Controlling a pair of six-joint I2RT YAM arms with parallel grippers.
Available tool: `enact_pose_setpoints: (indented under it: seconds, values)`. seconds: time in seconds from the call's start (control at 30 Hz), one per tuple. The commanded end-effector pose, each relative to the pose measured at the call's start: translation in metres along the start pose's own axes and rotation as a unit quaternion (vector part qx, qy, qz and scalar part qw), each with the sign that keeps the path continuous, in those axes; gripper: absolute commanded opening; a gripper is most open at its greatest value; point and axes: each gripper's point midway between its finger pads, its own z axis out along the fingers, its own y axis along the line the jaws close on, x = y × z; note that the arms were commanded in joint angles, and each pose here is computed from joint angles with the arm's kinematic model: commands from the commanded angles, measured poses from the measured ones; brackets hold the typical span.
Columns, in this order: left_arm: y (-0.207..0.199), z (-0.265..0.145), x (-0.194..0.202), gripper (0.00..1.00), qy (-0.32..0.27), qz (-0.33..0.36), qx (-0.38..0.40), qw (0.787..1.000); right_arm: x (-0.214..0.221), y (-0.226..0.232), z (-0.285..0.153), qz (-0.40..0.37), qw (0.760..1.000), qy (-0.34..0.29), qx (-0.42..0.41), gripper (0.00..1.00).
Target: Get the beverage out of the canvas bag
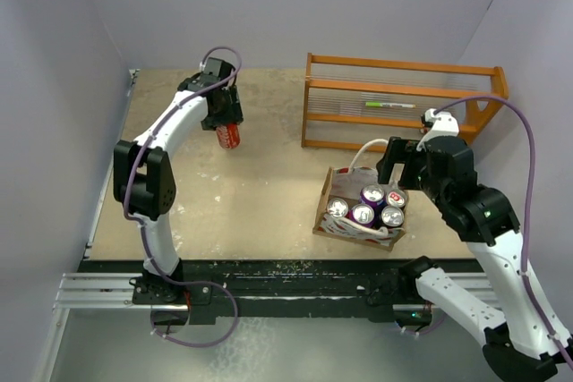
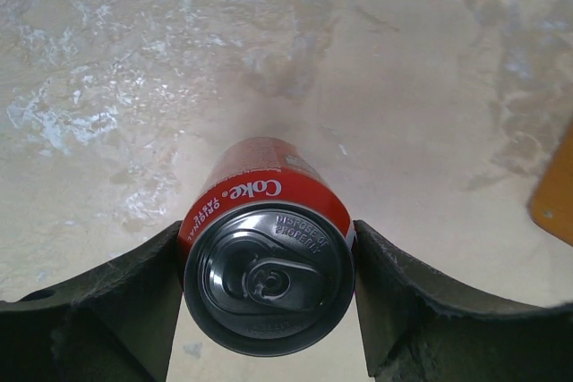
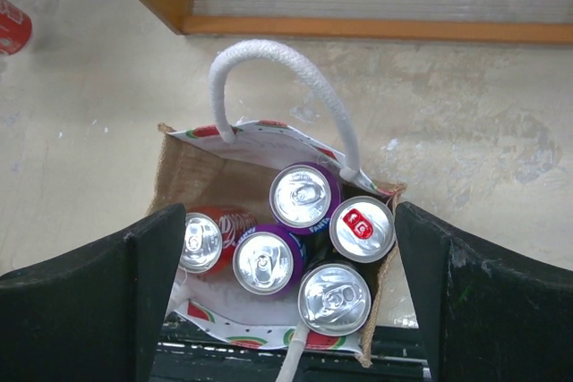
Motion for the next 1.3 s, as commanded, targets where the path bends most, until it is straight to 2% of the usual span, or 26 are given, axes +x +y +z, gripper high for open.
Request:
enact_pose_setpoints:
  seconds: [0.0,0.17,0.4,0.47,0.53,0.7,0.77,0.8,0.93,1.03,1.17,1.27]
  values:
    - [0.001,0.009,-0.041,0.0,-0.066,-0.027,0.011,0.997,-0.026,0.007,-0.003,-0.03,0.998,-0.042,-0.019,1.0]
    - [0.019,0.026,-0.041,0.0,-0.065,-0.027,-0.011,0.997,-0.024,0.0,0.006,-0.058,0.998,-0.02,0.01,1.0]
    - [0.022,0.04,-0.03,0.0,-0.078,-0.004,0.007,0.997,-0.033,-0.003,-0.002,-0.048,0.998,-0.043,0.014,1.0]
    - [0.023,0.042,-0.027,0.03,-0.076,-0.005,0.012,0.997,-0.035,-0.005,-0.005,-0.047,0.998,-0.046,0.017,1.0]
    - [0.024,0.044,-0.023,0.13,-0.073,-0.003,0.01,0.997,-0.037,-0.007,-0.008,-0.045,0.998,-0.049,0.022,1.0]
    - [0.03,0.039,-0.014,0.65,-0.065,0.008,0.007,0.998,-0.04,-0.009,-0.016,-0.032,0.998,-0.057,0.023,1.0]
    - [0.032,0.031,-0.014,0.81,-0.067,0.009,0.006,0.998,-0.042,-0.008,-0.019,-0.023,0.998,-0.061,0.02,1.0]
    - [0.032,0.025,-0.016,0.86,-0.07,0.01,0.007,0.997,-0.042,-0.007,-0.02,-0.02,0.998,-0.062,0.017,1.0]
    - [0.022,-0.004,-0.021,0.98,-0.08,0.01,0.045,0.996,-0.047,-0.003,-0.024,-0.015,0.998,-0.06,0.01,1.0]
    - [0.009,-0.031,-0.015,0.99,-0.076,0.001,0.094,0.993,-0.051,-0.002,-0.028,-0.011,0.998,-0.057,0.012,1.0]
    - [-0.003,-0.066,0.019,0.99,-0.053,-0.027,0.163,0.985,-0.051,0.006,-0.031,0.014,0.999,-0.045,-0.006,1.0]
    - [-0.014,-0.093,0.064,0.99,-0.027,-0.036,0.212,0.976,-0.042,0.02,-0.034,0.05,0.998,-0.025,-0.039,1.0]
